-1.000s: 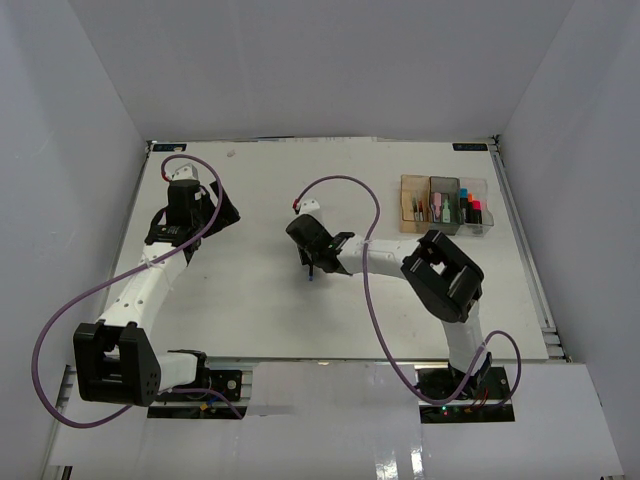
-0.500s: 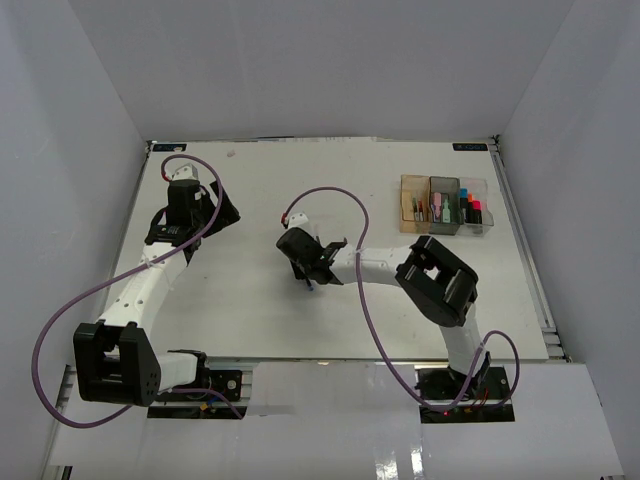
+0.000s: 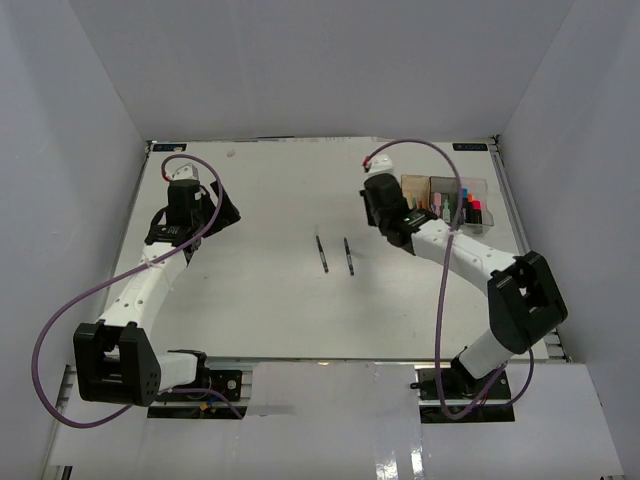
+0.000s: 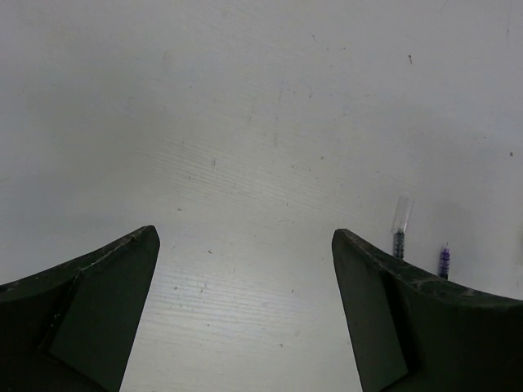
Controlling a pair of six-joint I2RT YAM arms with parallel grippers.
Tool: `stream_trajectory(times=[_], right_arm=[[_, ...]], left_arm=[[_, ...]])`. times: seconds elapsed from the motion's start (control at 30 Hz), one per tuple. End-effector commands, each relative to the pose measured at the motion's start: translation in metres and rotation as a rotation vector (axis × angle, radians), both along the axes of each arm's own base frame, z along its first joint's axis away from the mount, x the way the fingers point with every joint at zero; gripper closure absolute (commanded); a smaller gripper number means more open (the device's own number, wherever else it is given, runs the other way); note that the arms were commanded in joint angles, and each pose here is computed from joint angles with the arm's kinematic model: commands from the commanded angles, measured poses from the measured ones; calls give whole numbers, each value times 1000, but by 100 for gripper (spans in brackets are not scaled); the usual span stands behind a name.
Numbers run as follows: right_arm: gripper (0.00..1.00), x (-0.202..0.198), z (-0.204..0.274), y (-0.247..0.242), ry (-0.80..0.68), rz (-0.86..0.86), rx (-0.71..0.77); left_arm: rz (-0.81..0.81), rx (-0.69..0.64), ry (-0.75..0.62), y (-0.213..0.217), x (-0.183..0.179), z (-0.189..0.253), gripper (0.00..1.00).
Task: Sort the stationery into containers
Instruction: Pick up the pen from the center of the board, then place the pen in the storage box.
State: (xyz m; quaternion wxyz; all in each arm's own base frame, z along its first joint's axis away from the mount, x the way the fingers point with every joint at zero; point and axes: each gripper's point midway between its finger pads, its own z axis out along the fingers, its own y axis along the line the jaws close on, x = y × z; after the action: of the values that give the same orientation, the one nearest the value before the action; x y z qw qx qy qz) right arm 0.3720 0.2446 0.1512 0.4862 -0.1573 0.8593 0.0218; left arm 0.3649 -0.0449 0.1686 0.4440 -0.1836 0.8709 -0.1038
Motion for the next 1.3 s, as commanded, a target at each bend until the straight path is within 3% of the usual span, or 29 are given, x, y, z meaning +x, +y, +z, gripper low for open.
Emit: stream_trajectory(times=[0.0,0.23,0.5,0.6,0.63,0.67,0.77,0.9,1.07,1.27], right_arm=[[92,27,-5,-76,-17,-86,-105],[92,75,0,-156,-26,-207,-82],[92,116,-12,-165,0,-223,-71],[83,122,-19,-165,14,-243,-63],[69,123,-21,-167,17,-264,-56],[62,122,-21,-167,18,-267,-52],[52,117,-18,-162,28,-252,-31],[50,99,9,-140,-6,-192,50],[49,53,22,-70,-6,-36,100],[49,-14,-16,29,113,121,156]], left_arm=[[-8,-10,-33,0,2,9,2],[-18,-13,-34,-2,2,10,2],[-17,-11,-36,-2,2,10,2],[-18,-13,-32,-2,2,9,2],[-18,-11,-34,-2,2,9,2],[-20,-12,-32,-2,2,9,2],[-23,-15,-32,-3,2,9,2],[-32,-21,-35,-5,2,10,2],[-34,-21,-35,-6,2,10,2],[-34,-21,-32,-5,2,9,2]])
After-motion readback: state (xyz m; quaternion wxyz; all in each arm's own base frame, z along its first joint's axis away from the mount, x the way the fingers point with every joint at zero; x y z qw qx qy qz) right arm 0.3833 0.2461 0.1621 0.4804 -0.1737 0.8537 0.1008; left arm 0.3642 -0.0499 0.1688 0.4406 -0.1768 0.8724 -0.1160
